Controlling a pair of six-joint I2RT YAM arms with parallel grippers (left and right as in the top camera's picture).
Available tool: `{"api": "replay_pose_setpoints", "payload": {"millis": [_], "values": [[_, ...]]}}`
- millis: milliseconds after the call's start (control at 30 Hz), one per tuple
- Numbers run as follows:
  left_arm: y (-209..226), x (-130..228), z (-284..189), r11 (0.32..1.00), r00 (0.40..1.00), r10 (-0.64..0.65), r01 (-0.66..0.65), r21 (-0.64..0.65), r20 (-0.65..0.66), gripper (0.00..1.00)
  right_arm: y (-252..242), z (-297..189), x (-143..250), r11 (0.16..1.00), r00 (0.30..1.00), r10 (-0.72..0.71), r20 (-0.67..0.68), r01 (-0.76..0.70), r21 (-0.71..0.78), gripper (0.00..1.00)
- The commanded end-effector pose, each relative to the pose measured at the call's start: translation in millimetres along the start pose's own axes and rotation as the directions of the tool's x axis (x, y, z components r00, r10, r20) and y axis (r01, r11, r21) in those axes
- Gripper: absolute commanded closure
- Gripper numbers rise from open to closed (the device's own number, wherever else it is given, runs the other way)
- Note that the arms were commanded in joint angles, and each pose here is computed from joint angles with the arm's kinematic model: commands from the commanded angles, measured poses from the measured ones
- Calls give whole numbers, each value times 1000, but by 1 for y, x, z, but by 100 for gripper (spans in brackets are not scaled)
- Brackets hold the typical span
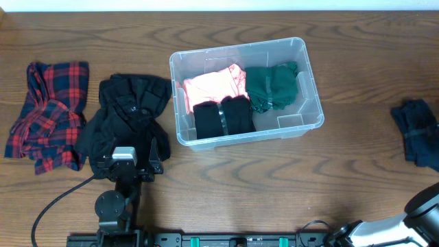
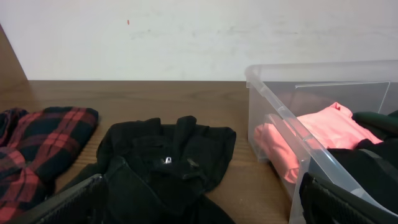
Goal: Pack container
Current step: 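Reach the right gripper to the navy garment and grasp it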
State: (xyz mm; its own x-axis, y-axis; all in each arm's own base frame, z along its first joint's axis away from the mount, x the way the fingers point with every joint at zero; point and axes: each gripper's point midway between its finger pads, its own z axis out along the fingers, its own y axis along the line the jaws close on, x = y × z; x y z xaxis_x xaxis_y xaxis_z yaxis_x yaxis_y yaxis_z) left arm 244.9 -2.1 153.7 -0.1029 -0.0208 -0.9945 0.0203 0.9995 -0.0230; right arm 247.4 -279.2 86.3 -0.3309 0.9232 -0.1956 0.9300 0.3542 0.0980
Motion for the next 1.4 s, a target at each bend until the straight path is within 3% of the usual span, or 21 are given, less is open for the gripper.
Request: {"api": "replay_pose_setpoints", "payload": {"millis": [0, 267, 733, 967, 1200, 1267, 1333, 1367], "values": [[-1, 16, 1, 1000, 999, -4, 5, 11, -50, 2, -16, 20, 1, 1000, 999, -3, -47, 4, 21, 22], [-1, 17, 1, 1000, 999, -4, 5, 11, -51, 2, -37, 62, -3, 999, 994, -16, -105, 21, 47, 33], [-1, 16, 1, 1000, 999, -4, 5, 11, -50, 2, -27, 79, -26, 997, 997, -79, -17, 79, 10, 42], [-1, 17, 1, 1000, 999, -4, 5, 11, -51, 2, -30, 96, -17, 997, 995, -76, -62, 77, 19, 59], [-1, 17, 1, 1000, 999, -4, 5, 11, -51, 2, -26, 106, -8, 995, 991, -92, -97, 95, 23, 62], [-1, 16, 1, 1000, 999, -4, 5, 11, -50, 2, -23, 106, -7, 994, 989, -109, -98, 112, 20, 73], [-1, 17, 1, 1000, 999, -4, 5, 11, -51, 2, -18, 106, -5, 991, 987, -129, -100, 132, 18, 99], [-1, 16, 1, 1000, 999, -4, 5, 11, -50, 2, -15, 106, -5, 990, 986, -137, -100, 139, 16, 99]]}}
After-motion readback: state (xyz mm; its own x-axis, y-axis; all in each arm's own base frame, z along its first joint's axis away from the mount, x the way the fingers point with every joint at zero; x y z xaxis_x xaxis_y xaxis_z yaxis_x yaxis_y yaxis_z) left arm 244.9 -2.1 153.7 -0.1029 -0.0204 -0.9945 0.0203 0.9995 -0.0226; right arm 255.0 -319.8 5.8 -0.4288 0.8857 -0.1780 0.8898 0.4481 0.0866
